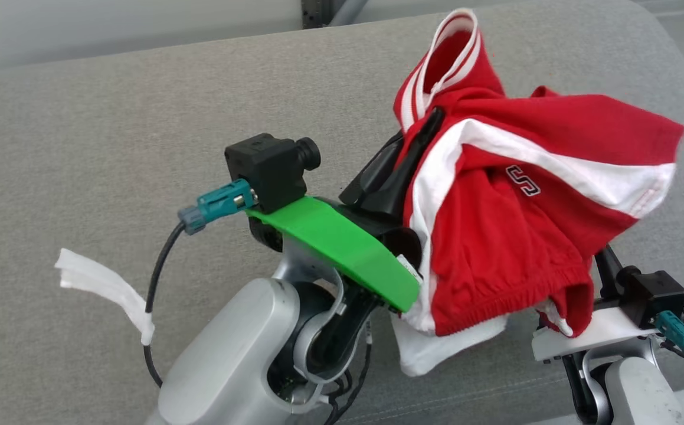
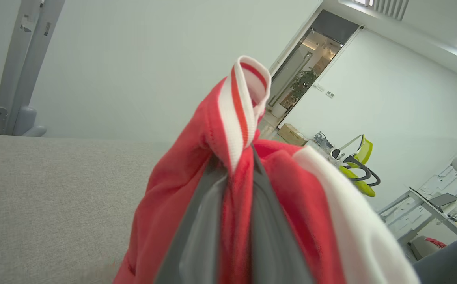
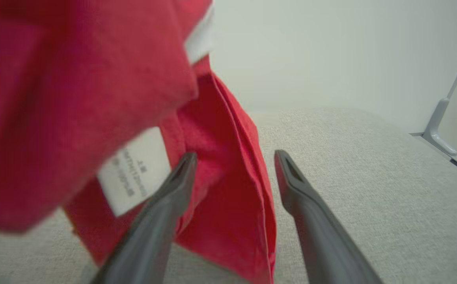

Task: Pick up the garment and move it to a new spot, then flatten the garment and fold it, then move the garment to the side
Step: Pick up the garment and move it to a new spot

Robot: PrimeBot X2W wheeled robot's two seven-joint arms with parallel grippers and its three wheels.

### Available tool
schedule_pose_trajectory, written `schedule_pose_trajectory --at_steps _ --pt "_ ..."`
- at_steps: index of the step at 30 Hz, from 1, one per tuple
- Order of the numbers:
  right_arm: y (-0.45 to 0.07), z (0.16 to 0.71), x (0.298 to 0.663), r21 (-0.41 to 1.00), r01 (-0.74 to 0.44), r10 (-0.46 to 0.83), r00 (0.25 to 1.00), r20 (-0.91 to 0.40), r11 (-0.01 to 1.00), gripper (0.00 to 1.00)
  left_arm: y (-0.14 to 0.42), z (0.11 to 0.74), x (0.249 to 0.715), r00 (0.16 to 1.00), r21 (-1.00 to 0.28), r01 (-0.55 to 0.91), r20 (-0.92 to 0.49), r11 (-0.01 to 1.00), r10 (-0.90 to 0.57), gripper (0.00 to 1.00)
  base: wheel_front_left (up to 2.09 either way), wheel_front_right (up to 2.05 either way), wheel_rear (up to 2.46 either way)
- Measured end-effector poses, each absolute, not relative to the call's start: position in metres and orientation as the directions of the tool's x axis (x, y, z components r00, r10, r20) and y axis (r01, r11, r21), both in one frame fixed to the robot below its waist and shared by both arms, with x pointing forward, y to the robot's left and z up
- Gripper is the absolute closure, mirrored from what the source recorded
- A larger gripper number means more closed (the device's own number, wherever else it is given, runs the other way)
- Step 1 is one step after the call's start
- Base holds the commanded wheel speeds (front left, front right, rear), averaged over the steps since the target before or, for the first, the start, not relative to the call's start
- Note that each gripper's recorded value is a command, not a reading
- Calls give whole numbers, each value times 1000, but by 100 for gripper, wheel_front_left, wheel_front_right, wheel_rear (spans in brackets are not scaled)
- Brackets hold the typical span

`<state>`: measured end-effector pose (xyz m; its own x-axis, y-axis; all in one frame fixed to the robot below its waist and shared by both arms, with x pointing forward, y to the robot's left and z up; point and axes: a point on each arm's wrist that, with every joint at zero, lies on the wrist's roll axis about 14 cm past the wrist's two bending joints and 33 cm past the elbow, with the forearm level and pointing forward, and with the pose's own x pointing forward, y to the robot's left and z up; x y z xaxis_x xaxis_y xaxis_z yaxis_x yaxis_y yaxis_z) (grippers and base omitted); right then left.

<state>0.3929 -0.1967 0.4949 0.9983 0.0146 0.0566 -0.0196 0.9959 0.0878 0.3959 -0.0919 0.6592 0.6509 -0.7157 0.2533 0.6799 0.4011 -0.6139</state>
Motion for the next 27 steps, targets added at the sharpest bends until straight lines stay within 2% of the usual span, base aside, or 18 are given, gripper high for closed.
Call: schedule_pose_trajectory --at_steps 7,8,9,12,13,14,15,22,27 --pt "-229 485 379 81 85 -87 996 19 993 0 -93 519 429 706 -675 458 -119 579 -698 100 0 0 0" --pt "-229 485 379 81 85 -87 996 19 993 0 -93 519 429 706 -675 458 -119 579 -698 100 0 0 0" --pt "-234 482 376 81 103 -104 995 6 991 0 -91 482 430 693 -662 422 -205 619 -691 100 0 0 0" --pt "-240 478 373 83 127 -126 992 -8 988 0 -88 440 428 675 -645 389 -287 658 -680 100 0 0 0" --pt "-242 476 372 82 134 -133 991 -13 988 0 -86 428 427 672 -626 391 -306 675 -674 76 0 0 0" --pt "-244 475 371 81 140 -139 990 -17 987 0 -84 420 427 672 -617 390 -317 684 -669 43 0 0 0" --pt "-246 474 370 81 145 -144 989 -20 986 0 -83 414 426 675 -607 389 -324 693 -663 0 0 0 0" --pt "-248 476 361 82 154 -153 988 -19 985 0 -71 422 426 738 -501 459 -245 734 -629 0 0 0 0" --pt "-241 480 357 86 134 -134 991 -3 987 0 -45 437 418 781 -474 445 -209 760 -588 0 0 0 0"
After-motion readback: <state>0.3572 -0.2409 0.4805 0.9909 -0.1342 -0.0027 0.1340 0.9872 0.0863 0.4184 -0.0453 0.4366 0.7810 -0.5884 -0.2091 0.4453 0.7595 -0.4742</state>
